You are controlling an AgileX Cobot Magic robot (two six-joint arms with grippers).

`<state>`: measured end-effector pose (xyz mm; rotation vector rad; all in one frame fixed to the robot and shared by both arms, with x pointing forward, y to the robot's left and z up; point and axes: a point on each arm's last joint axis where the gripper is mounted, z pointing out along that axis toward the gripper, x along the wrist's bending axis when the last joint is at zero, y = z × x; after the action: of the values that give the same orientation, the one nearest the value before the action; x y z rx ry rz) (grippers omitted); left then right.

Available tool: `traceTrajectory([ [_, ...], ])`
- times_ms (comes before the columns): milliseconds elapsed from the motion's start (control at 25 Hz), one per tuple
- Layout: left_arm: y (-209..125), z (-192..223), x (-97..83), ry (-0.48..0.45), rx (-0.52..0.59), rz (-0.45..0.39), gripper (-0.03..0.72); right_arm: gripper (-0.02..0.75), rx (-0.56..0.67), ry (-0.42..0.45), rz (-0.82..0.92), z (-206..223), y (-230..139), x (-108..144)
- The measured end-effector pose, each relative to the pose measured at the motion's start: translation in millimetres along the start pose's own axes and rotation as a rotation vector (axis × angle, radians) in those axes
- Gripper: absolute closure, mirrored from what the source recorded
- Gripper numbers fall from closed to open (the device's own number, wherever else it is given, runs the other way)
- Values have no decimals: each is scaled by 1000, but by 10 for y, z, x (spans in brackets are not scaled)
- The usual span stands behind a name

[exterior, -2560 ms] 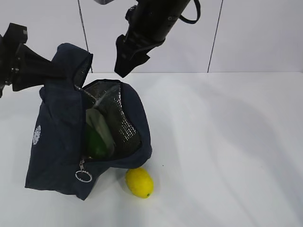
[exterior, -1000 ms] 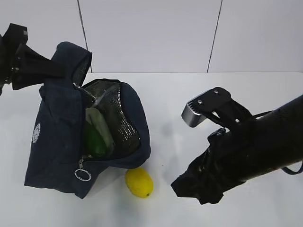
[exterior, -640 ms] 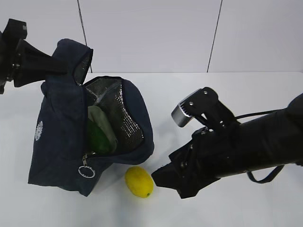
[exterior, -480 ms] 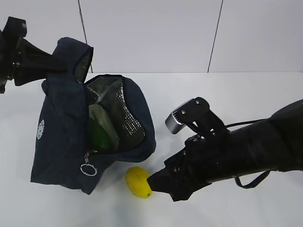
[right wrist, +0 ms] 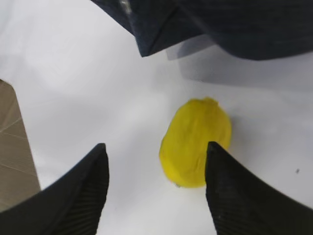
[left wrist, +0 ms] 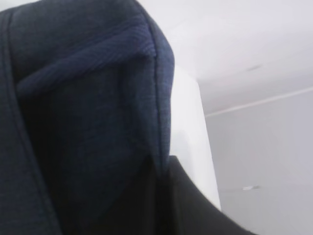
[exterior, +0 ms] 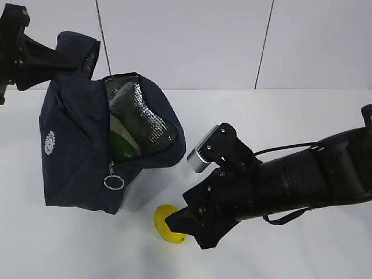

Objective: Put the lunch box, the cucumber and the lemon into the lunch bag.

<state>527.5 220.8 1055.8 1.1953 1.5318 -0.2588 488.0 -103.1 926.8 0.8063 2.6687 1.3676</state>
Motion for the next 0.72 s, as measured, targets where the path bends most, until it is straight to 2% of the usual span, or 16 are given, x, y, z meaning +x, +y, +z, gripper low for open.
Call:
traceTrajectory([
  [200, 54, -1, -3, -4, -59, -32, 695, 262, -23, -7, -91, 28, 102, -42],
  [400, 100, 0, -28, -38, -109, -67, 695, 262, 14, 4, -74, 215, 28, -141],
  [720, 115, -2, -38, -49, -125, -69, 695, 262, 68, 35, -138, 453, 44, -282],
])
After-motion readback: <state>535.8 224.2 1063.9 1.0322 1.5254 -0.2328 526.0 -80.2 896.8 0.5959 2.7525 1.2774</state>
